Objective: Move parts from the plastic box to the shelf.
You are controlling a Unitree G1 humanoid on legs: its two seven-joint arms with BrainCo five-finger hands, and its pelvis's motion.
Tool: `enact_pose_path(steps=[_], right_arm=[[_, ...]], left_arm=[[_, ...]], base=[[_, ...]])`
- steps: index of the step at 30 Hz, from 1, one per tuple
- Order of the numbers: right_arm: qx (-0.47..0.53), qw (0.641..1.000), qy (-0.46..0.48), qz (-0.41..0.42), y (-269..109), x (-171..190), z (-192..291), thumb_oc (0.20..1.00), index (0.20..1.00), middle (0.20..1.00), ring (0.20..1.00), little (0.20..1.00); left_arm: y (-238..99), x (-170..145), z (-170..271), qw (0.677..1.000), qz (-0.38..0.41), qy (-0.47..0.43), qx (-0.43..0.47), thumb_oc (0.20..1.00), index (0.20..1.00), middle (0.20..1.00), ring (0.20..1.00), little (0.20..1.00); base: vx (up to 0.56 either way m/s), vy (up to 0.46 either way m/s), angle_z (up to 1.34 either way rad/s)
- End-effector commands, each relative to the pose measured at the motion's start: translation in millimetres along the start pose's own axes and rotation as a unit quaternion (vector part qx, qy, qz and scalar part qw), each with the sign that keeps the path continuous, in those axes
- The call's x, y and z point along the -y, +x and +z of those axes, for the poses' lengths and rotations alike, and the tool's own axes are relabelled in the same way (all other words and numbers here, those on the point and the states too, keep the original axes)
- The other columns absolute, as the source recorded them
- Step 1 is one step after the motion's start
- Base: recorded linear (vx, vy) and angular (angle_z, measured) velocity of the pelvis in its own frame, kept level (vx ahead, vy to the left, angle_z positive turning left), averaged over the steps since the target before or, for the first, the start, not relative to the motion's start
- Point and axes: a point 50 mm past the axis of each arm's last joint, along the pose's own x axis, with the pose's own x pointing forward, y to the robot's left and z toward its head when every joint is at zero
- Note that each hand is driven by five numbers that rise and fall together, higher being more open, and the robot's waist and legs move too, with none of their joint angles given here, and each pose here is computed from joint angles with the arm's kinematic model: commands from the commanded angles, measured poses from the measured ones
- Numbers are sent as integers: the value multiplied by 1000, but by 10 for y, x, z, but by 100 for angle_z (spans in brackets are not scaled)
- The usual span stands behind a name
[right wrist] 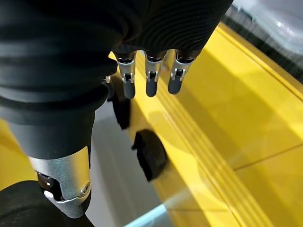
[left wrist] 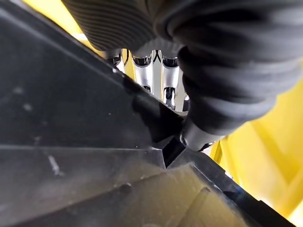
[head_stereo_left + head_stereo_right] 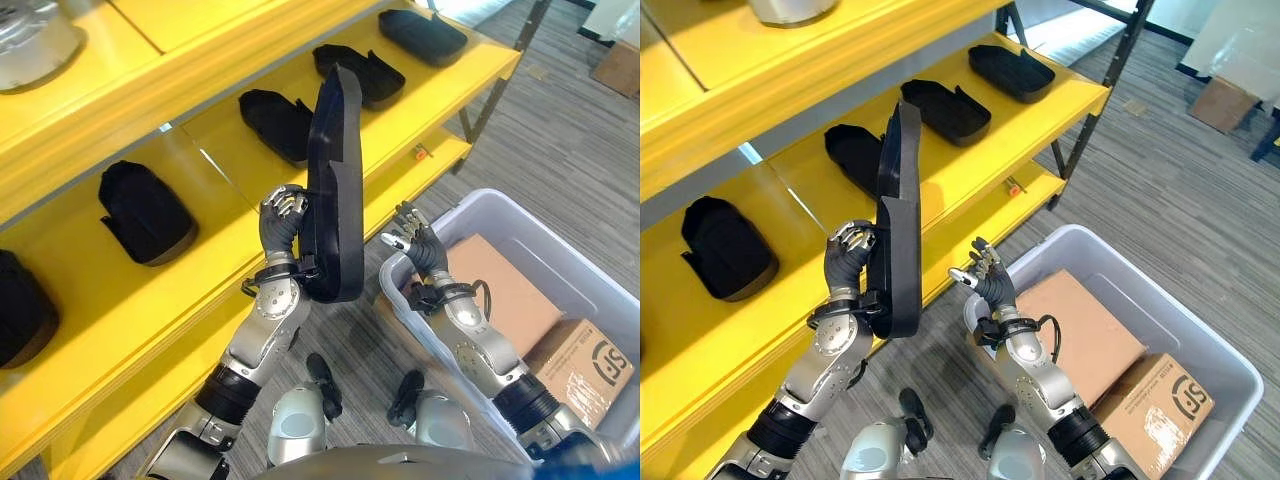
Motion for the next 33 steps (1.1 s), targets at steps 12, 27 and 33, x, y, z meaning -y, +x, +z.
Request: enact_pose_path(steps=[12,27,33], right_arm=[[51,997,33,-46,-74,28,147,1000,1000,1000,1000,1000],[26,999,4,-25,-26,93,151,1000,1000,1000,1000,1000],[17,999,11,-39,-111,206,82,1000,1000,1000,1000,1000]], left_arm=[[-106,-13,215,994,-88,-23,52,200,200,200,200,200],[-134,-138,171,997,-54,-44,43,200,200,200,200,200],[-49,-94,130,997,-64,-23,33,200,200,200,200,200]], base=[[19,-39,127],[-6,207,30],[-17,340,35]])
